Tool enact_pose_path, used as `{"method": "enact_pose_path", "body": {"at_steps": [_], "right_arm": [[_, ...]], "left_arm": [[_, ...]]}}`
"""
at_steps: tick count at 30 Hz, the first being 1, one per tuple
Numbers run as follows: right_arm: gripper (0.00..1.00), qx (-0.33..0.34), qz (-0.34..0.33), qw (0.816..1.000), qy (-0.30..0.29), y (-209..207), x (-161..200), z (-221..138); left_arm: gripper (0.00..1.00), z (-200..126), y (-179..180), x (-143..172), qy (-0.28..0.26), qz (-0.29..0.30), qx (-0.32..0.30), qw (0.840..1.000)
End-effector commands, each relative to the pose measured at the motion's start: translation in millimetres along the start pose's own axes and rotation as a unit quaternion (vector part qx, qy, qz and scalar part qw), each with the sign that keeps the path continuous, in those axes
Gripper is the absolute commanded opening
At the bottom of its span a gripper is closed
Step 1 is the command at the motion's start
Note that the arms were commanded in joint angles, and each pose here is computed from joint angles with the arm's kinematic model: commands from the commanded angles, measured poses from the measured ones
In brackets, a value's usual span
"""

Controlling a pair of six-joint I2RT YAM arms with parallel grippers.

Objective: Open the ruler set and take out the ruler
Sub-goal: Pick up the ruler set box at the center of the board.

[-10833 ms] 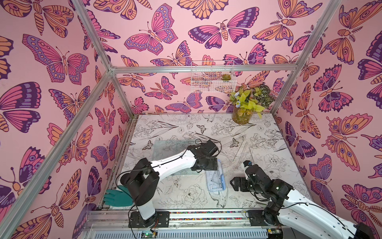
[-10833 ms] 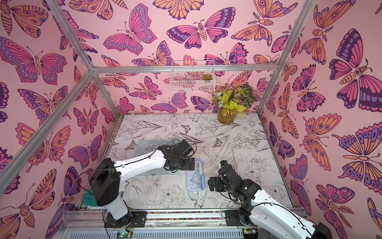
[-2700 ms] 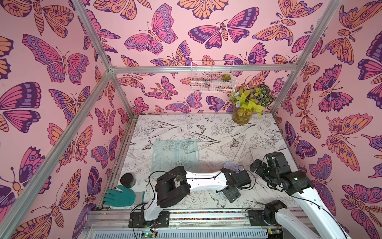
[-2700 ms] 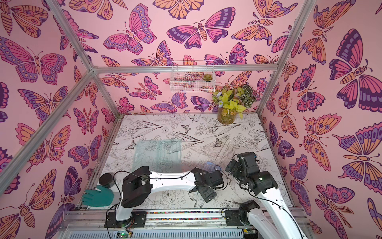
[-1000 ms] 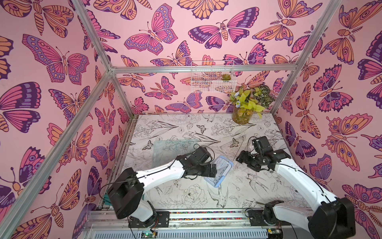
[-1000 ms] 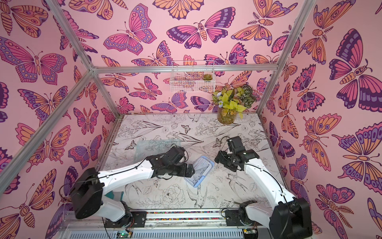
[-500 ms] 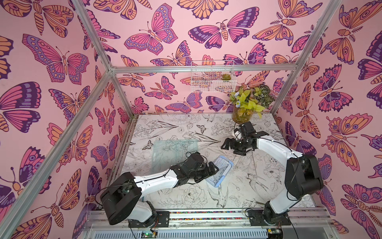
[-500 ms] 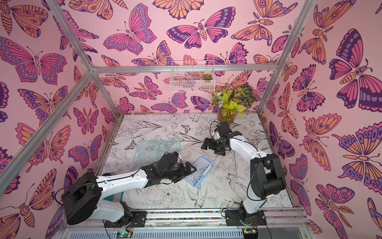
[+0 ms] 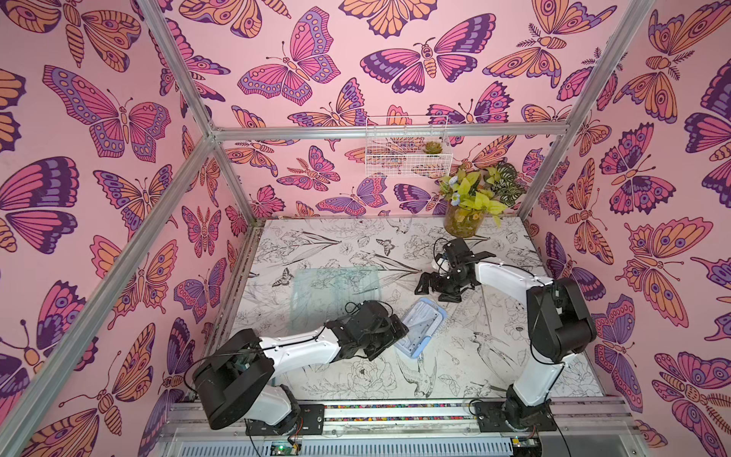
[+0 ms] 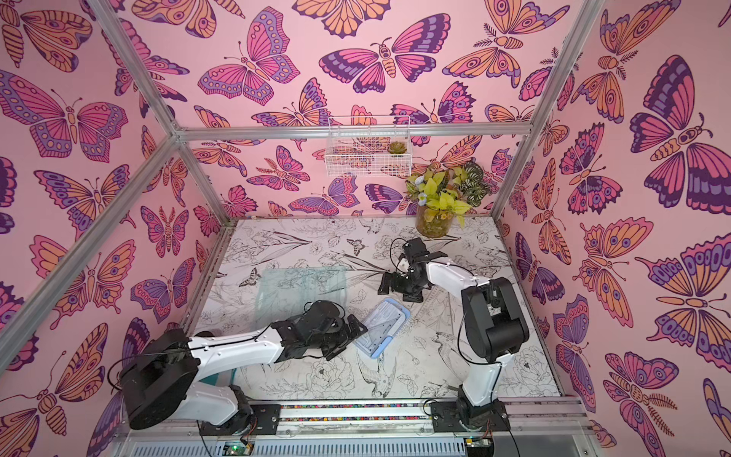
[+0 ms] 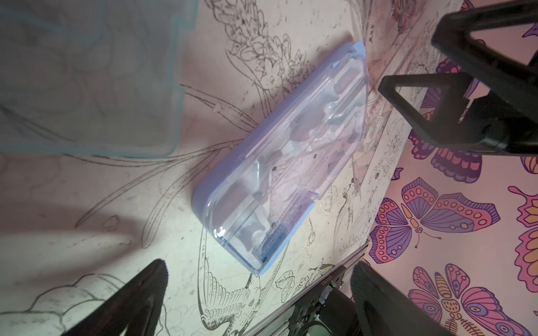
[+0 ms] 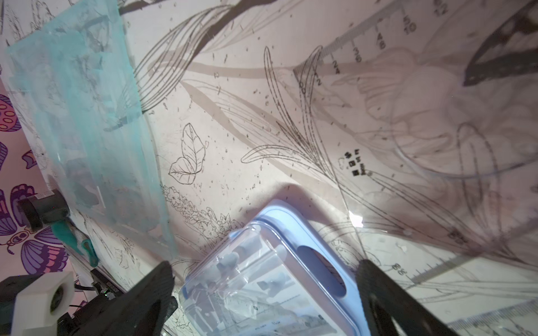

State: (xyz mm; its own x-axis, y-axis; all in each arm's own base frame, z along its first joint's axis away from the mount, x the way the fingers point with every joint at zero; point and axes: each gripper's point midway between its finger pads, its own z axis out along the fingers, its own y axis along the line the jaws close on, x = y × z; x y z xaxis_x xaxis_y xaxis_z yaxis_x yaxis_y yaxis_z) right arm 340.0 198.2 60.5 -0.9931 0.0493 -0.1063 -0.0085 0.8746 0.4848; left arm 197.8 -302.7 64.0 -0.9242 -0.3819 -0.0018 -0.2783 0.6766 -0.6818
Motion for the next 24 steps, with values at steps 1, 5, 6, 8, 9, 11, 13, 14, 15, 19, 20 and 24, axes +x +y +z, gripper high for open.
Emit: {"method": "enact_pose_path", "body": {"at_steps": [1, 5, 6, 8, 9, 11, 13, 14, 15, 19, 20, 24], "right_arm": [[1.00, 0.008, -0.014, 1.000, 0.011, -0.6, 6.1, 3.0], [1.00, 0.009, -0.016, 1.000, 0.019, -3.3, 13.6, 7.1], [1.00, 0.011, -0.016, 1.000, 0.022, -4.8, 15.9, 8.7], [1.00, 0.014, -0.017, 0.999, 0.026, -7.3, 19.8, 12.2], [1.00, 0.016, -0.017, 0.999, 0.028, -9.1, 21.5, 14.2], [1.00, 0.021, -0.015, 0.999, 0.031, -13.5, 23.9, 18.3], [1.00, 0.020, -0.013, 0.999, 0.039, -14.1, 27.0, 22.4], [1.00, 0.020, -0.014, 0.999, 0.041, -13.7, 28.0, 23.4], [1.00, 0.020, -0.017, 0.999, 0.044, -12.0, 30.0, 24.2], [0.99, 0.022, -0.029, 0.998, 0.049, -4.3, 40.5, 21.1], [0.99, 0.022, -0.032, 0.998, 0.050, -2.0, 43.9, 19.3], [0.99, 0.011, -0.043, 0.998, 0.047, 11.5, 56.2, 7.7]], "left_arm": [[1.00, 4.9, 10.1, 2.8, 0.004, -0.013, -0.023, 1.000], [1.00, 11.5, 7.2, 4.4, 0.011, -0.011, -0.019, 1.000], [1.00, 13.2, 6.6, 4.9, 0.014, -0.011, -0.018, 1.000], [1.00, 15.8, 7.3, 6.0, 0.017, -0.011, -0.019, 1.000], [1.00, 16.6, 6.6, 6.1, 0.018, -0.011, -0.018, 1.000], [1.00, 17.5, 6.9, 7.1, 0.019, -0.010, -0.018, 1.000], [1.00, 17.6, 6.9, 6.6, 0.017, -0.012, -0.015, 1.000], [1.00, 18.2, 6.9, 6.0, 0.015, -0.012, -0.013, 1.000], [1.00, 19.4, 6.5, 5.4, 0.013, -0.012, -0.010, 1.000], [1.00, 28.6, 2.7, 4.4, 0.014, -0.011, 0.001, 1.000], [1.00, 31.2, 2.2, 5.0, 0.016, -0.011, 0.004, 1.000], [1.00, 42.2, 1.2, 6.9, 0.023, -0.016, 0.021, 0.999]]}}
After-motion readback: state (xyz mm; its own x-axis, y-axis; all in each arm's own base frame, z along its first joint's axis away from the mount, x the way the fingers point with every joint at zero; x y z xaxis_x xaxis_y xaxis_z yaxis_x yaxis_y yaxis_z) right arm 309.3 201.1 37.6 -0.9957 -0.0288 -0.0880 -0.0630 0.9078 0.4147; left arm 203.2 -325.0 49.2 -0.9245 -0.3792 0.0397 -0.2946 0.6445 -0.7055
